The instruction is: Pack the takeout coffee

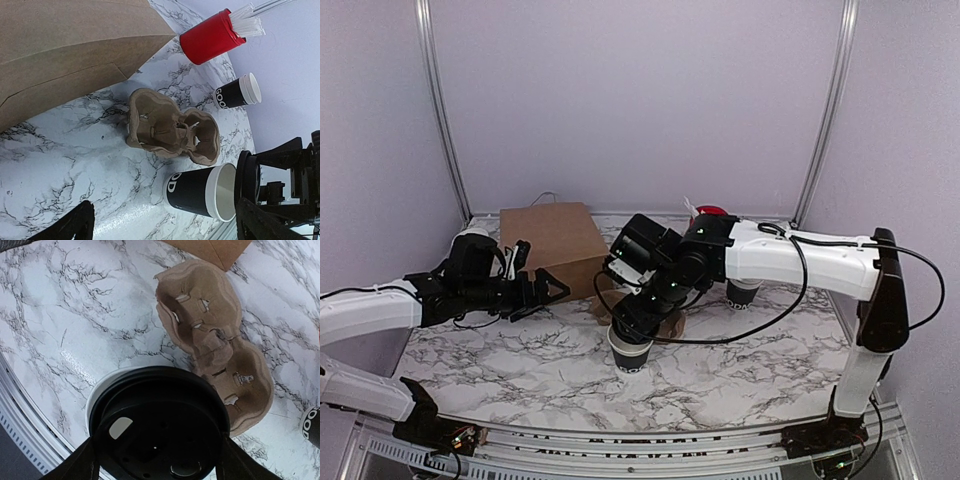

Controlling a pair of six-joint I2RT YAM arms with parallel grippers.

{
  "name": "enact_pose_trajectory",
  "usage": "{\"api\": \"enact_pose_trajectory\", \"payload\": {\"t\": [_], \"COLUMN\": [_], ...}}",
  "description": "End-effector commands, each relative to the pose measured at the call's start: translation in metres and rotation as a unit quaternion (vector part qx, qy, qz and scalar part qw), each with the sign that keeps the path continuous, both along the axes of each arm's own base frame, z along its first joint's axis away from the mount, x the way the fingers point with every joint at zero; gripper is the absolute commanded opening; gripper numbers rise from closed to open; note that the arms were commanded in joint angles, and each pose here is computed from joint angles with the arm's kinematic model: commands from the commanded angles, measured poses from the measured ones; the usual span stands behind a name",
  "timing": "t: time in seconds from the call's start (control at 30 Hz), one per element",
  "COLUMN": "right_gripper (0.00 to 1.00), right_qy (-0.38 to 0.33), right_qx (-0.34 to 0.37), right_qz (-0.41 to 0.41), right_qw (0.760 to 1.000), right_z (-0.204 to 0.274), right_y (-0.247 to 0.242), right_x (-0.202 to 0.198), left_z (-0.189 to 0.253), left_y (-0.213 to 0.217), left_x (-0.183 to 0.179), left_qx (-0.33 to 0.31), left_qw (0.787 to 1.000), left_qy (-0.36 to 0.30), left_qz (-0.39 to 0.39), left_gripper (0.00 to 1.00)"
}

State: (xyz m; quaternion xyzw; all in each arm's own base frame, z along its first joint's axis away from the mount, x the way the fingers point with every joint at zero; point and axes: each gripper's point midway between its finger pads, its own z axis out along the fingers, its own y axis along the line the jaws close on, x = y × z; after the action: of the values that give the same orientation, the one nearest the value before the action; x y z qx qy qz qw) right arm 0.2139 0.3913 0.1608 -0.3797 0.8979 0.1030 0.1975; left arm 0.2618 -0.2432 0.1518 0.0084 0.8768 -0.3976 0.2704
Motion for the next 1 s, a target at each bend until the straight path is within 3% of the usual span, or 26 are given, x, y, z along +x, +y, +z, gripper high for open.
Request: {"api": "enact_pose_trajectory", "payload": {"t": [0.0, 0.97], "right_gripper": [0.75, 0.75], "right_qy": [0.005, 0.021], "right_qx": [-0.003, -0.025], "right_qz": [0.021, 0.037], "right_qw": [1.0, 0.999], "right_z": [0.005, -0.02], "right_y": [0.009, 0.019], "right_x": [-0.008, -0.013], "left_z": [-0.001, -0.008], "left_y": [-0.007, -0.01], "left_x": [-0.003, -0.011], "left_qx": [-0.015, -0.02], "left_qw": [1.0, 1.0], "left_qy": [-0.001, 0.004], "left_qz": [-0.006, -0.009], "left_gripper": [0.99, 0.99]}}
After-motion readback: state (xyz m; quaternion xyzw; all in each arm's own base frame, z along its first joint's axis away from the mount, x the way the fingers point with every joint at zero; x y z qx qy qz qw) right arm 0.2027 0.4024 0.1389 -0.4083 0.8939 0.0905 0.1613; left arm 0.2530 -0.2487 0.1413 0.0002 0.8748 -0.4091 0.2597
